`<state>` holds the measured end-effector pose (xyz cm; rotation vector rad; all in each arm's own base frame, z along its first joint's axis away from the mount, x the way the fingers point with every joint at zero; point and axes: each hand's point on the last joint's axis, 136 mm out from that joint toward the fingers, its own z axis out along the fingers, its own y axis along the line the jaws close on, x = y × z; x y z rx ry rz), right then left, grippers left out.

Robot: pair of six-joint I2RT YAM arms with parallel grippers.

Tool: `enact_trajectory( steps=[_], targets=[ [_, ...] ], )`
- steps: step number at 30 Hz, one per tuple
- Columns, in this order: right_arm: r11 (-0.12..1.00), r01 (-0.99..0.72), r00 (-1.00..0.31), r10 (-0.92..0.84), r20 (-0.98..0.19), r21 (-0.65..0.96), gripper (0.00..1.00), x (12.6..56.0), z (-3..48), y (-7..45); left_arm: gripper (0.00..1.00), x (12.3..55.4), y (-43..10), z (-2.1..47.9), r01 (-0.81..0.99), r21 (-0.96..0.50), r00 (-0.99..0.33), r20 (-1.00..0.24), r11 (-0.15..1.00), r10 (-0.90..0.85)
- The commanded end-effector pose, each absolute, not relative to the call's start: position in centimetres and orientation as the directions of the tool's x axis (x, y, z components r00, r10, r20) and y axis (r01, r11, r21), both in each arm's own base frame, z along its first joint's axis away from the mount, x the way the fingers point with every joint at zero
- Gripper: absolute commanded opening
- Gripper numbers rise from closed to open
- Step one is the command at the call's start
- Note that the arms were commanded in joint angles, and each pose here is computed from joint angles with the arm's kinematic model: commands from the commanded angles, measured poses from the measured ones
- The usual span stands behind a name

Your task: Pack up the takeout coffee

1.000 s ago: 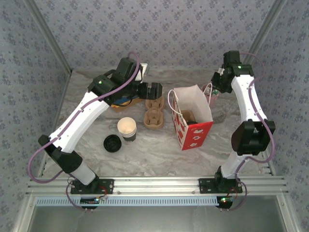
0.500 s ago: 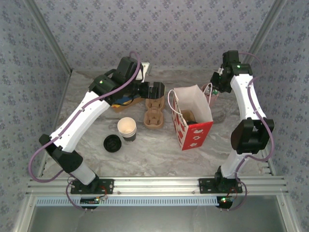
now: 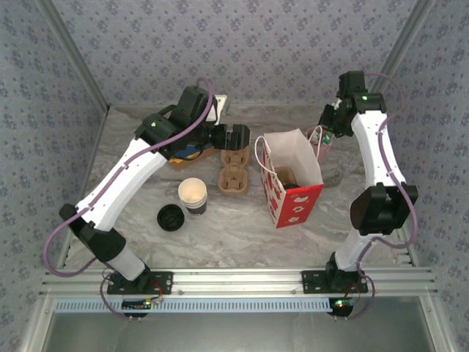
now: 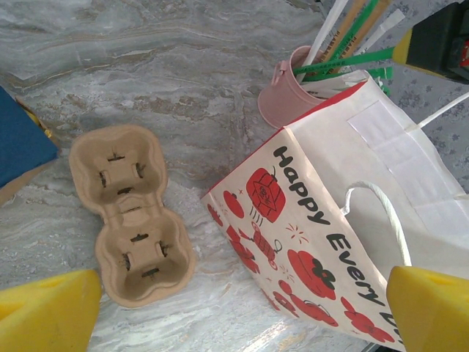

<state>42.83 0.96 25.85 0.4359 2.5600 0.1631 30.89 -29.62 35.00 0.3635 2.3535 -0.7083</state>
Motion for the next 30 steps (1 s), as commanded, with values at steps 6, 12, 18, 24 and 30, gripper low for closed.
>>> enact_trajectory(
  steps=[6,12,18,24,30],
  targets=[
    [0.953,0.239,-0.731,0.303,-0.612,0.187,0.00,39.9,32.5,0.7,1.00,30.7,-29.1,37.3,0.442,-0.399,-0.699,-0.715,0.804,0.030],
    [0.955,0.220,-0.659,0.297,-0.691,0.200,0.00,37.9,35.9,0.6,1.00,30.3,-28.5,38.0,0.438,-0.408,-0.687,-0.727,0.801,0.006],
    [0.958,0.179,-0.577,0.286,-0.765,0.223,0.00,35.6,39.7,0.9,1.00,29.7,-28.0,38.4,0.433,-0.425,-0.682,-0.731,0.795,-0.019],
    [0.955,0.066,-0.471,0.285,-0.835,0.289,0.00,32.0,44.2,2.2,1.00,29.1,-27.7,38.5,0.431,-0.435,-0.682,-0.731,0.790,-0.031],
    [0.935,-0.068,-0.430,0.288,-0.856,0.349,0.00,27.3,47.1,4.1,1.00,28.5,-27.5,38.9,0.437,-0.450,-0.675,-0.737,0.779,-0.047]
  ],
)
